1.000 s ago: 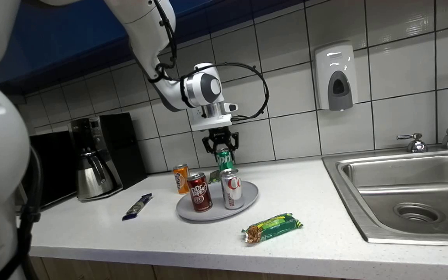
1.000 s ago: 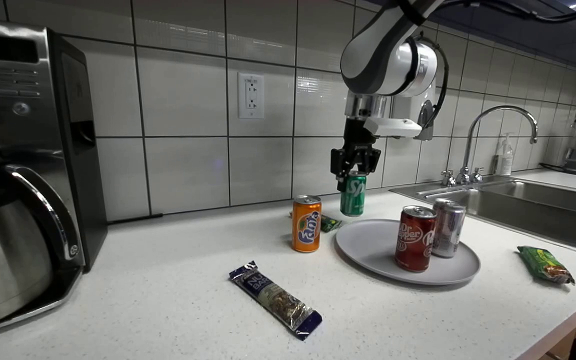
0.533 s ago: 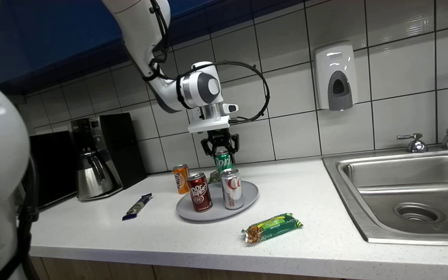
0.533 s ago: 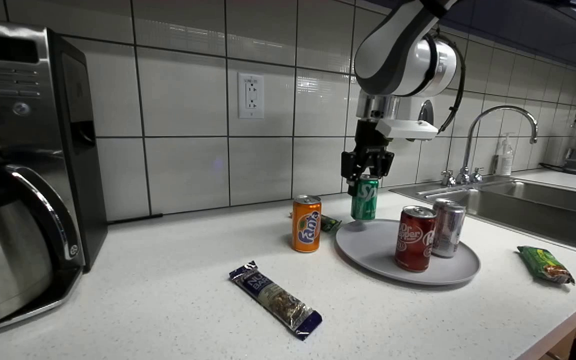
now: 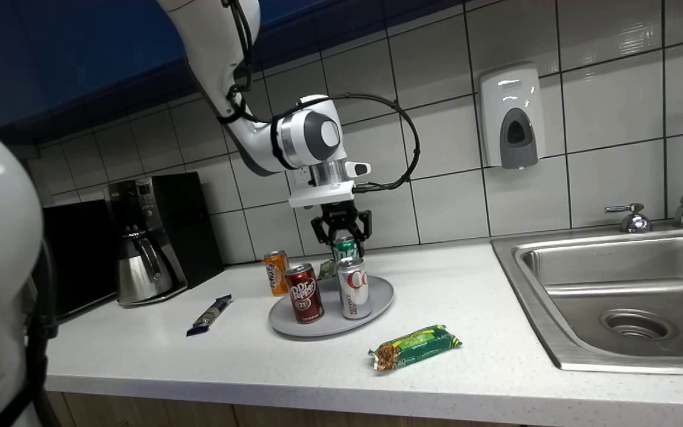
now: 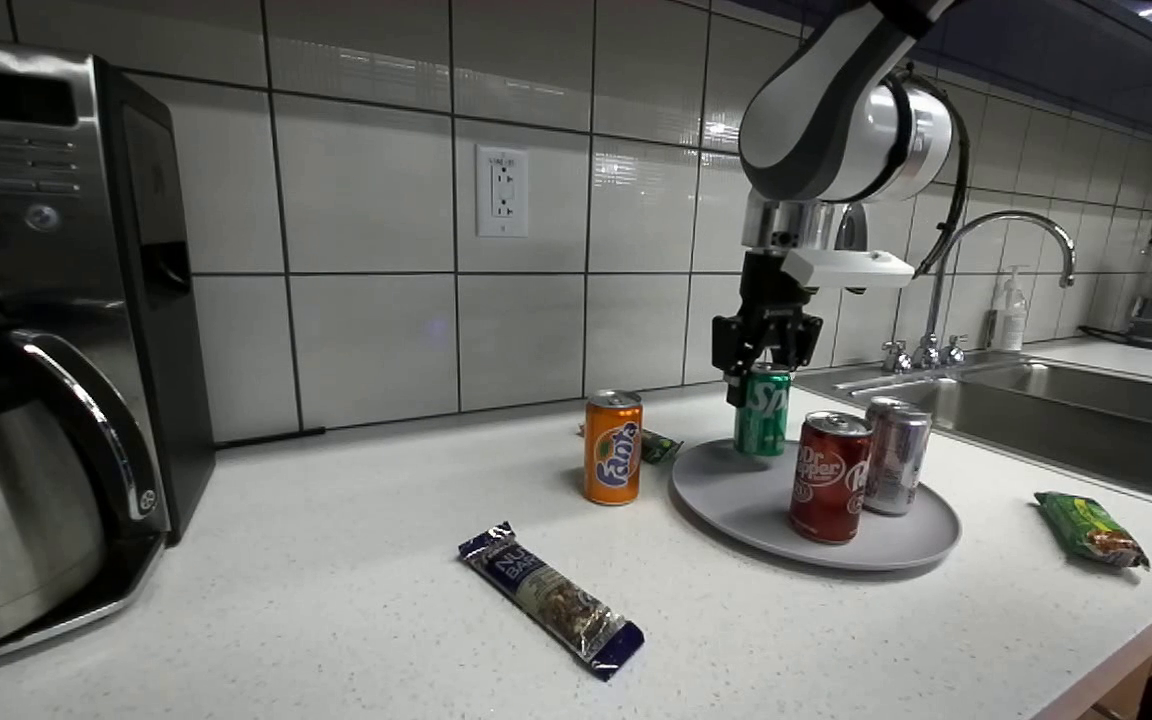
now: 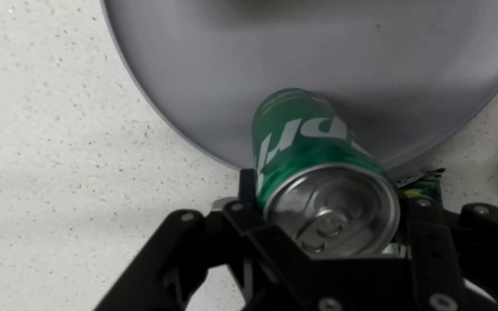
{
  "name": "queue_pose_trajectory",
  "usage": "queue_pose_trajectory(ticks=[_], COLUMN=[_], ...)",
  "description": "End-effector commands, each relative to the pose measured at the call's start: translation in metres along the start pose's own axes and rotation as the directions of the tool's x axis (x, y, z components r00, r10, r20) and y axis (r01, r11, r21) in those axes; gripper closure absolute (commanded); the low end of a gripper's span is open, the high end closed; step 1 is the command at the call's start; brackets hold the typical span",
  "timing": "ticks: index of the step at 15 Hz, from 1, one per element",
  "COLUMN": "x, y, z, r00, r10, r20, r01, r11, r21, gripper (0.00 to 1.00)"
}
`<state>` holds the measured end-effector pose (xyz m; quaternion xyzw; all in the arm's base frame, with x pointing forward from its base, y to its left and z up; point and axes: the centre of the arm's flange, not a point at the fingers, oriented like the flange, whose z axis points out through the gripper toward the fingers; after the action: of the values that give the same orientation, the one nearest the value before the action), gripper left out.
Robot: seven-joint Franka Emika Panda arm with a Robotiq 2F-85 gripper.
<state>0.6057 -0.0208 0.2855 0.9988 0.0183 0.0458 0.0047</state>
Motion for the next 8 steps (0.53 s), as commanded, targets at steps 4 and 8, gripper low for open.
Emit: queue_pose_trajectory(ticks=[4, 8], x=[-0.0128, -0.0124], y=[0.0134, 0.0135], z=[-0.0061, -0.0051], r00=[0.999, 0.999], r10=[0.048, 0.049], r20=[-0.002, 0.004], r01=[-0.048, -0.049], r11=[0.999, 0.999], r21=[-0.009, -0.01], gripper=[0.62, 0.06])
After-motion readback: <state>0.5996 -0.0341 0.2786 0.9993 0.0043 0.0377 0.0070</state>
